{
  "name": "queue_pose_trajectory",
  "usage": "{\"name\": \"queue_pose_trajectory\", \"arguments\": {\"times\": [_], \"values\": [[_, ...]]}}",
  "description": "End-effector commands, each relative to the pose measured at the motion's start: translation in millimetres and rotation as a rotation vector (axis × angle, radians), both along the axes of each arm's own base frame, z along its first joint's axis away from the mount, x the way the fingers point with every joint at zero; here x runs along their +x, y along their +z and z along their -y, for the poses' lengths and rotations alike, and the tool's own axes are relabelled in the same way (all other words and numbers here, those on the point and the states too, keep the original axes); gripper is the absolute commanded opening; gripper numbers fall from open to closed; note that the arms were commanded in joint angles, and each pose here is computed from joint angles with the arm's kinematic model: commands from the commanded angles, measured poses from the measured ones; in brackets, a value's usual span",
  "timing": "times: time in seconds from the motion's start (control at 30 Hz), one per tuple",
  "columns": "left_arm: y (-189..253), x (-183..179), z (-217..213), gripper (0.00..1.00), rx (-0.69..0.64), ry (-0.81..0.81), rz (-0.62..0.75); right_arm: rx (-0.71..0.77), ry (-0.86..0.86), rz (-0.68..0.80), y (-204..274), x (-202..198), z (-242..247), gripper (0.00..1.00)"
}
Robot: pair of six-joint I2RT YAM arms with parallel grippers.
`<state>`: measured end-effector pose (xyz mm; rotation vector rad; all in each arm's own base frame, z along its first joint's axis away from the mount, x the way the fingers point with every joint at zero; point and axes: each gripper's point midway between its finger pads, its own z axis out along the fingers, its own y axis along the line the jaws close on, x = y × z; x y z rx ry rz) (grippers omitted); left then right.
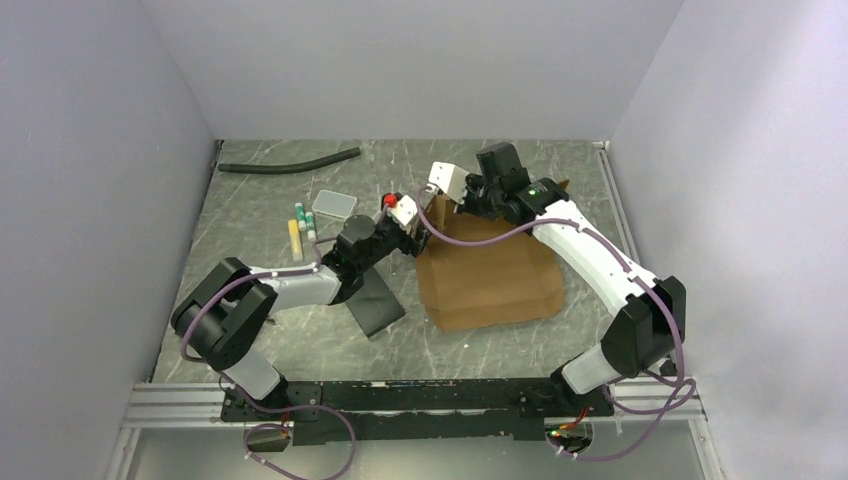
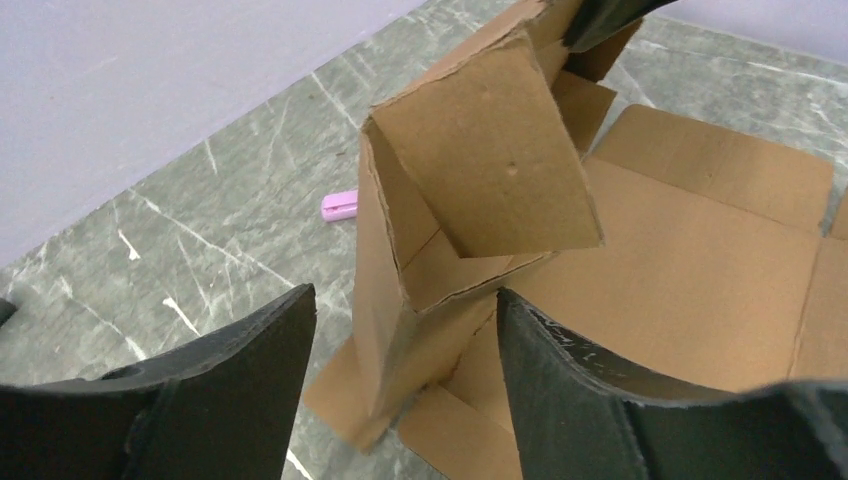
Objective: Fold the paper box
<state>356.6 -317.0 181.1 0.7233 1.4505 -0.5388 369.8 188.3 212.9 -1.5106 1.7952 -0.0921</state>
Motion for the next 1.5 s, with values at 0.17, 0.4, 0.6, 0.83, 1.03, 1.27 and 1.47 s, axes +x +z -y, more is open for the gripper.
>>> {"name": "queue_pose_trajectory", "arguments": {"times": [0.17,0.4,0.6,0.83,1.03,1.27,1.47], "values": [[18,16,-6,0.50,-0.063,0.088,0.055,0.107,-0.018,-0.004,8,-16,-4,0.15],[15,17,-4,0.11,-0.045,0.086,0.047,0.107,-0.048,0.018,2,-15,6,0.41],[15,15,-1,0.00,-0.027,0.059,0.039,0.143,-0.122,0.048,6,-6,36,0.52],[16,14,2,0.00,-0.025,0.021,0.013,0.094,-0.197,0.167,12,4,77,0.65],[18,15,0,0.00,-0.020,-0.011,-0.013,0.042,-0.163,0.280,16,15,107,0.63],[22,19,-6,0.06,-0.040,-0.022,-0.048,0.045,-0.063,0.309,13,16,103,0.07],[40,2,-35,0.63,-0.202,0.012,-0.179,0.087,-0.106,0.253,21,2,105,0.00]]}}
